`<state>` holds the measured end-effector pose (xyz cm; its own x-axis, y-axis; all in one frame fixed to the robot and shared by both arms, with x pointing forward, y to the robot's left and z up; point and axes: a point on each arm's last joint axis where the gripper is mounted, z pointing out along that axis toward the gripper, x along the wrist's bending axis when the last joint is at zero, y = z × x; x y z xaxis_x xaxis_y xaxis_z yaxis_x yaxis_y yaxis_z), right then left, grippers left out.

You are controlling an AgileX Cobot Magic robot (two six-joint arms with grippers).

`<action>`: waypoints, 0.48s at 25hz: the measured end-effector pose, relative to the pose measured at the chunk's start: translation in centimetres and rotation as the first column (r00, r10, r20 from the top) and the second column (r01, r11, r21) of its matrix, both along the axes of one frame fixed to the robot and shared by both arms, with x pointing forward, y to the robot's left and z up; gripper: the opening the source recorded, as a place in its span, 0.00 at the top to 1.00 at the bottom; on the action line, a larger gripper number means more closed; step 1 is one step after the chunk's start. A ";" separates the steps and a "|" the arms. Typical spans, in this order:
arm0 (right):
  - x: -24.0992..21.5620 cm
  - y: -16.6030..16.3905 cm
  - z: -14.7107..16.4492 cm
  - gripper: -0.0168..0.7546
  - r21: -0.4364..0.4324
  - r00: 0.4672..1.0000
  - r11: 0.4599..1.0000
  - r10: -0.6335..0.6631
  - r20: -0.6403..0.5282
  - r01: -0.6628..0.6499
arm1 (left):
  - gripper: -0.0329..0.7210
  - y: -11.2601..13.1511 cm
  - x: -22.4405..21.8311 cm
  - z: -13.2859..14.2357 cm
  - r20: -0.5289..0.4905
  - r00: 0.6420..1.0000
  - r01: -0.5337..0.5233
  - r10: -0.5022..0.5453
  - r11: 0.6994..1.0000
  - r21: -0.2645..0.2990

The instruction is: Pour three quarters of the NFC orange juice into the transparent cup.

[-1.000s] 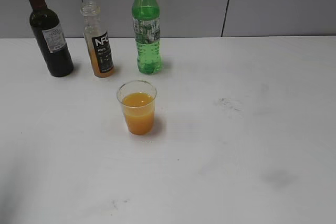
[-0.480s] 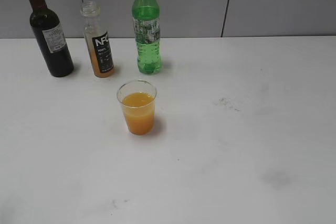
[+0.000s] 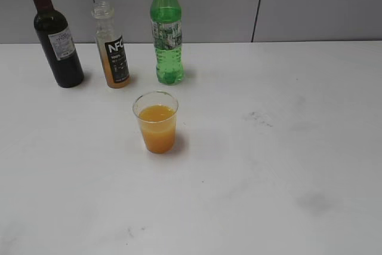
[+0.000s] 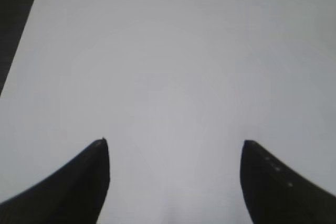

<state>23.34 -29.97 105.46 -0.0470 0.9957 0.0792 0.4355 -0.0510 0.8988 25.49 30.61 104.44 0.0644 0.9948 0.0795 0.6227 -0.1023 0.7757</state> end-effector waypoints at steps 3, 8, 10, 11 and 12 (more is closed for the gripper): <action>0.0 0.0 0.0 0.24 0.000 1.000 1.000 0.000 0.000 0.000 | 0.17 0.1 -1.1 0.0 0.074 0.997 -0.003 0.004 1.000 -0.012; 0.0 0.0 0.0 0.24 0.000 1.000 1.000 0.000 0.000 0.000 | 0.17 0.2 -2.1 0.1 0.150 0.989 -0.007 0.009 1.000 -0.015; 0.0 0.0 0.0 0.24 0.000 1.000 1.000 0.000 0.000 0.000 | 0.17 0.2 -2.1 0.0 0.152 0.988 -0.008 0.010 1.000 -0.015; 0.0 0.0 0.0 0.24 0.000 1.000 1.000 0.000 0.000 0.000 | 0.17 0.2 -2.1 0.0 0.153 0.988 -0.008 0.010 1.000 -0.015; 0.0 0.0 0.0 0.24 0.000 1.000 1.000 0.000 0.000 0.000 | 0.17 0.2 -2.1 0.0 0.153 0.988 -0.008 0.010 1.000 -0.015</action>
<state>23.34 -29.97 105.46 -0.0470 0.9957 0.0792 0.4355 -0.0510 0.8988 23.36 30.85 104.48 0.0435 0.9963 0.0735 0.4973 -0.0854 0.8634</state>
